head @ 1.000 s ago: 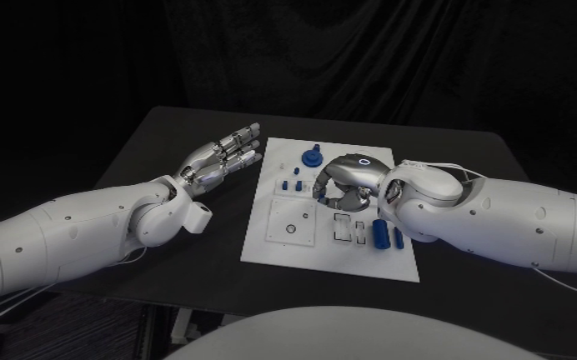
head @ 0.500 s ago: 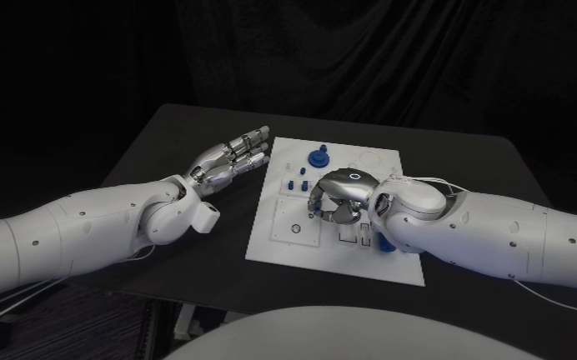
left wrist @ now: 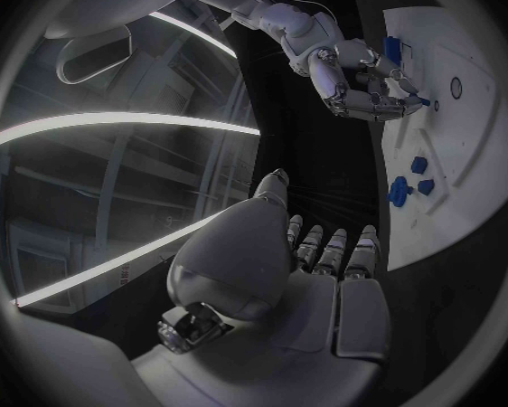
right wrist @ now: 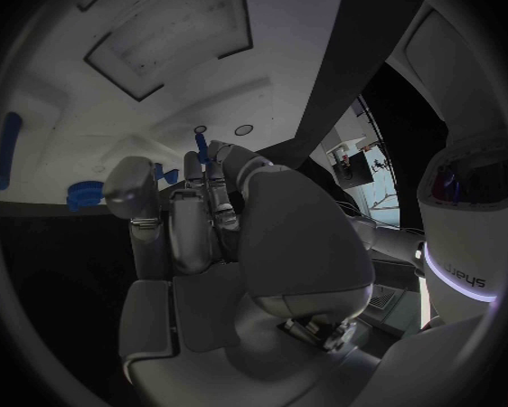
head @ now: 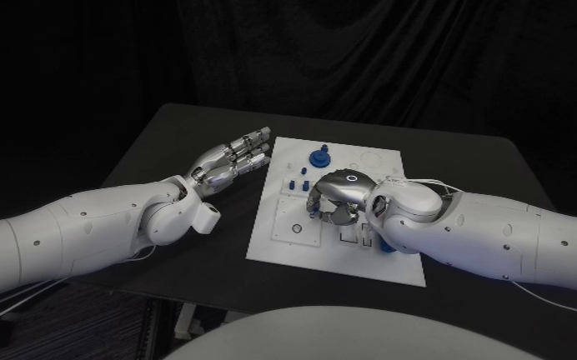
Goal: Assemble the parts on the task board
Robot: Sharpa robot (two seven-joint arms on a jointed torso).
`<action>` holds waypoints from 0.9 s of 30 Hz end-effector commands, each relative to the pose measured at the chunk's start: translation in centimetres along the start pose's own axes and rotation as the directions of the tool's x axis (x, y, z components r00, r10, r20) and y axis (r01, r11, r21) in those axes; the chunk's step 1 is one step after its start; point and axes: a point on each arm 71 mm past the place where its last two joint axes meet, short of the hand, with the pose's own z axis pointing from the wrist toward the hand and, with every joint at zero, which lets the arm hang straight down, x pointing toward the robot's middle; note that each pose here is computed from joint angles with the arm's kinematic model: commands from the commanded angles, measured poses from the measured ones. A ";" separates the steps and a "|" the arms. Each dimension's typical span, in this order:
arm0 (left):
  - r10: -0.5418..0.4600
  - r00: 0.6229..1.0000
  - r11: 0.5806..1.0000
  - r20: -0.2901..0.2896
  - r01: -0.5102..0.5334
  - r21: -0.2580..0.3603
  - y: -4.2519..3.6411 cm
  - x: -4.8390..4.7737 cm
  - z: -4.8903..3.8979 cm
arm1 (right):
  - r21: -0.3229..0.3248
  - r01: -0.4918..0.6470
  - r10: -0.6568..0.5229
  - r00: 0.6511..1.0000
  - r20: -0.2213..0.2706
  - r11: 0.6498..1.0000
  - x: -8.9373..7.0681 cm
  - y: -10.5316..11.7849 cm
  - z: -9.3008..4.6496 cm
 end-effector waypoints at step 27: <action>-0.023 1.000 0.999 -0.019 0.023 0.029 0.00 0.33 0.33 | -0.002 0.018 -0.018 1.000 -0.005 1.000 0.8 0.2 0.6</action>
